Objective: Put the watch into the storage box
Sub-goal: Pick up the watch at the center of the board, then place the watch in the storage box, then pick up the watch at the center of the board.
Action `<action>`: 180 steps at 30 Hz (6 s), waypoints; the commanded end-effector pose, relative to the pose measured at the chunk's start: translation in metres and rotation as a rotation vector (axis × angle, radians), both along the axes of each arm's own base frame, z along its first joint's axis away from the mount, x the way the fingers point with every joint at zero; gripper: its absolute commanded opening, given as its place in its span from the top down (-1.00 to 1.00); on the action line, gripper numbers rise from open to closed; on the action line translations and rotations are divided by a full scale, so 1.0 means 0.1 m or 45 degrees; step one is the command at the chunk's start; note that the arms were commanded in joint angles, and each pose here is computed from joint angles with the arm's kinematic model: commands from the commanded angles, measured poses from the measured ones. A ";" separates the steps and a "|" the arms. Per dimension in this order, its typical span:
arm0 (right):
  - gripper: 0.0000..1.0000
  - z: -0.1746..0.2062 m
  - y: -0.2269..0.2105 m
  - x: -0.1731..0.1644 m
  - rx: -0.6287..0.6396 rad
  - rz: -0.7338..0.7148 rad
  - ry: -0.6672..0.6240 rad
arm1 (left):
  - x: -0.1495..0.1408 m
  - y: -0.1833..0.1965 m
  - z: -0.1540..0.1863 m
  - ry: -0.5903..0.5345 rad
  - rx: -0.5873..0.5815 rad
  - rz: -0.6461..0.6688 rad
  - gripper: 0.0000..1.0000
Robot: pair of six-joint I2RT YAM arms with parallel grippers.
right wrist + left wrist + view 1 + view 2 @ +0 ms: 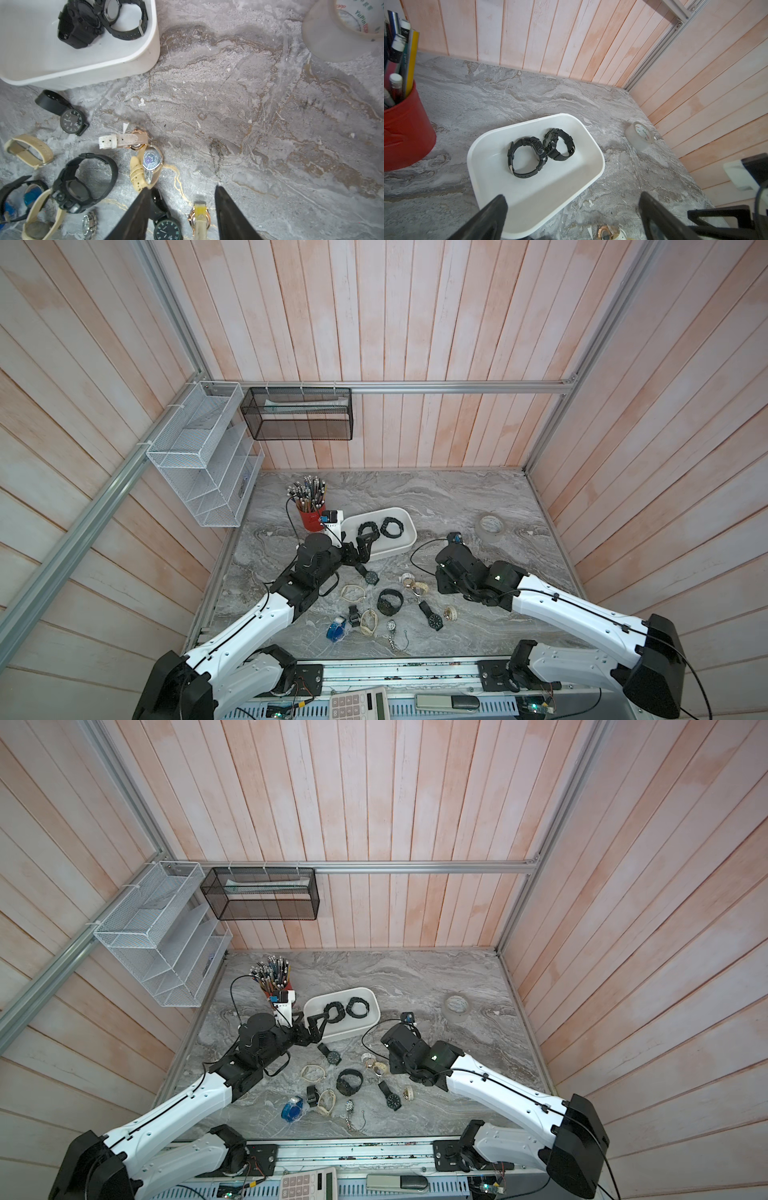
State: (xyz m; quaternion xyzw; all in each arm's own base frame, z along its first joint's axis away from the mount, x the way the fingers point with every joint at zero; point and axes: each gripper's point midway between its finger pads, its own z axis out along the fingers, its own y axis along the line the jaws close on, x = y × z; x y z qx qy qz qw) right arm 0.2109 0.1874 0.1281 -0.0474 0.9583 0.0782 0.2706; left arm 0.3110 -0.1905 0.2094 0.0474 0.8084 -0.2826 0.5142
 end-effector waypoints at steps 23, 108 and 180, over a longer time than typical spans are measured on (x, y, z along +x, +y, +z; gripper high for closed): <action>0.27 -0.76 -0.18 -0.61 -0.025 -0.043 0.278 | -0.05 0.05 -0.11 0.030 0.036 0.016 -0.99; -0.07 0.13 1.25 1.75 0.034 0.330 -0.233 | -0.38 0.48 -0.49 0.199 0.141 0.169 -0.99; -0.84 0.74 0.47 1.50 0.287 0.106 -0.604 | -0.79 -0.25 -1.72 0.808 0.476 0.000 0.42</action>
